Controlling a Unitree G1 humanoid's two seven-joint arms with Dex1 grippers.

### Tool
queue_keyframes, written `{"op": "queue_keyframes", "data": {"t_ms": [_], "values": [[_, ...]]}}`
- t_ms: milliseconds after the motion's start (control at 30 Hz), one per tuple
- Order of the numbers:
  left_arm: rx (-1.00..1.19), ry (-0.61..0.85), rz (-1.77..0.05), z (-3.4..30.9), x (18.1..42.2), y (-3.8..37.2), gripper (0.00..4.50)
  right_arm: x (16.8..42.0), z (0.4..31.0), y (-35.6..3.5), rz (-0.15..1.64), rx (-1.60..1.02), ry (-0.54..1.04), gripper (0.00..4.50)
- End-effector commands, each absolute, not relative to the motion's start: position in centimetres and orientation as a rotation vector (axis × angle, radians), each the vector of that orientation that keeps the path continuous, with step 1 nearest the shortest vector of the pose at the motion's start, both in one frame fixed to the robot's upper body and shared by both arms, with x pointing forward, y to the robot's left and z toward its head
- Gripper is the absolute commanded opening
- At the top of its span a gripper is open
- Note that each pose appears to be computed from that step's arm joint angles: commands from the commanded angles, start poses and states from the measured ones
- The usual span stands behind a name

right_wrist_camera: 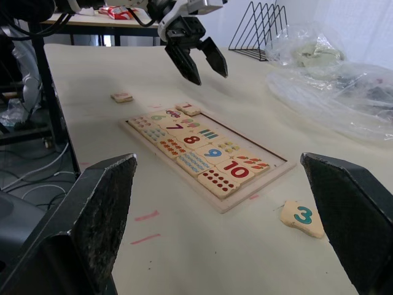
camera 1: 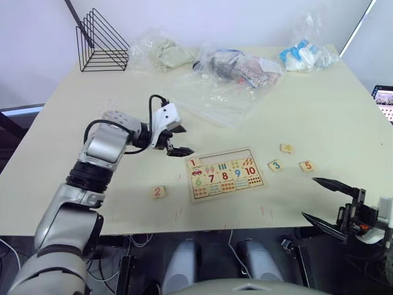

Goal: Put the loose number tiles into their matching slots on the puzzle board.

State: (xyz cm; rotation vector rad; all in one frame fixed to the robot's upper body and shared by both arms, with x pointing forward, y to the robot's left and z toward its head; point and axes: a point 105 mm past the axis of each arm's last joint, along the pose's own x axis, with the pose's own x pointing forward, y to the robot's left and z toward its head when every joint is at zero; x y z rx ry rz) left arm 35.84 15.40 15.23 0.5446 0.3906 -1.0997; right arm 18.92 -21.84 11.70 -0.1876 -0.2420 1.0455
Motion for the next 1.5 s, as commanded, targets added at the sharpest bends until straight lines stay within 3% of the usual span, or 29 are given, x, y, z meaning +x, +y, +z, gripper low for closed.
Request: {"op": "queue_keyframes", "data": {"t_ms": [33, 167, 233, 500, 1500], "values": [[0.511, 0.317, -1.147, 16.1, 35.0, 16.0, 2.82, 18.8, 12.2, -22.0, 1.044, -0.214, -0.263, 4.5], [0.521, 0.361, -1.186, 15.2, 33.9, 16.8, 0.73, 18.8, 12.2, -22.1, 1.045, -0.214, -0.262, 4.5], [0.52, 0.391, -1.207, 14.7, 33.4, 17.0, 0.06, 18.9, 12.2, -22.1, 1.046, -0.214, -0.262, 4.5], [0.525, 0.464, -1.256, 13.1, 31.8, 16.9, 0.06, 18.9, 12.2, -22.1, 1.051, -0.214, -0.26, 4.5], [0.567, 0.474, -1.232, 11.3, 32.5, 16.1, 0.06, 18.5, 12.0, -22.7, 1.025, -0.22, -0.242, 4.5]]}}
